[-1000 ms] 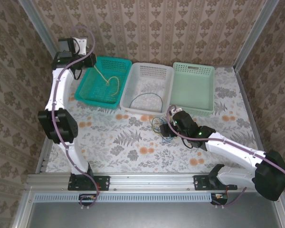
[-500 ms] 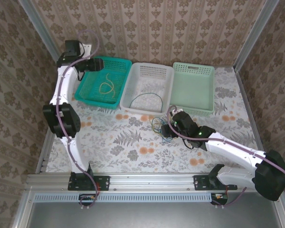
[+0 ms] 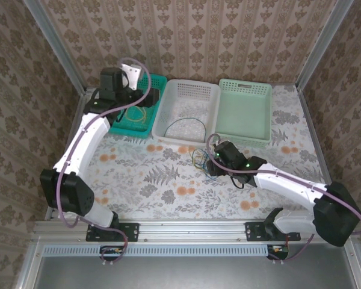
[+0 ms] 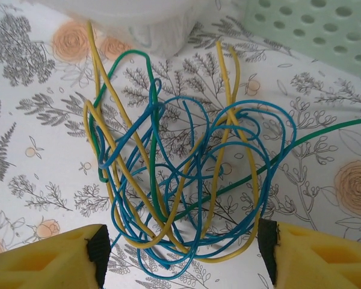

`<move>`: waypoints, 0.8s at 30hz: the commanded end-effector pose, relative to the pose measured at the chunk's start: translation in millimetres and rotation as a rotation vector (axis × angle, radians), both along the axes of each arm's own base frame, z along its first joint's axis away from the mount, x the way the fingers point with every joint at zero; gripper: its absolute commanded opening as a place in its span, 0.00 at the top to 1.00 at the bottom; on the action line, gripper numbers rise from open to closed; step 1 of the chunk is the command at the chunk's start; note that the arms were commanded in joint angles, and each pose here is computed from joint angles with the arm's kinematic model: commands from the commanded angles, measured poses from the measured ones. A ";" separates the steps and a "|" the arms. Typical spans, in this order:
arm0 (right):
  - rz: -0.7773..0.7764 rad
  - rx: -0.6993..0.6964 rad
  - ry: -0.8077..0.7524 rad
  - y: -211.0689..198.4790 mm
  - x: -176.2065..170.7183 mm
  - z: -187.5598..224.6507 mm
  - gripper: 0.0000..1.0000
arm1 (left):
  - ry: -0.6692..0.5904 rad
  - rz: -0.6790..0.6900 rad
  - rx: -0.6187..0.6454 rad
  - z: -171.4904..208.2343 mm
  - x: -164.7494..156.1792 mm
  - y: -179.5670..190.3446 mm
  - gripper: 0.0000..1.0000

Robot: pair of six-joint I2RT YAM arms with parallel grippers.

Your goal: Untangle the cables

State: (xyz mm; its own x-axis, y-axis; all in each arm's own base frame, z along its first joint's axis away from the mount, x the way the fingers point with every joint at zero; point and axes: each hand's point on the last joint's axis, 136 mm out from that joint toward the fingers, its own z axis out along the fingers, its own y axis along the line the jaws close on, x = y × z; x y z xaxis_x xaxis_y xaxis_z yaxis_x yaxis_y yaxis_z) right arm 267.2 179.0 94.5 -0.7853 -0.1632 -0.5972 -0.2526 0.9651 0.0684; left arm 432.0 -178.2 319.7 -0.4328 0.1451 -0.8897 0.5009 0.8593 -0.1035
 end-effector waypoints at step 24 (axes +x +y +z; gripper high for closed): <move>0.148 -0.165 0.073 12.2 12.1 -33.8 0.88 | 0.254 -0.104 -0.186 -111.1 -113.1 -27.4 0.14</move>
State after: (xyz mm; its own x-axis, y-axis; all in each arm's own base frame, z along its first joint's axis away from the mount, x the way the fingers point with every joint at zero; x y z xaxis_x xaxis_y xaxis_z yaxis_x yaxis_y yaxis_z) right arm 280.1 191.9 49.3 -0.8199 -0.3424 -0.4588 -0.3567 0.9324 -0.0585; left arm 321.4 -193.0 206.8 -0.6342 0.0476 -0.7717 0.4888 0.7980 -0.3525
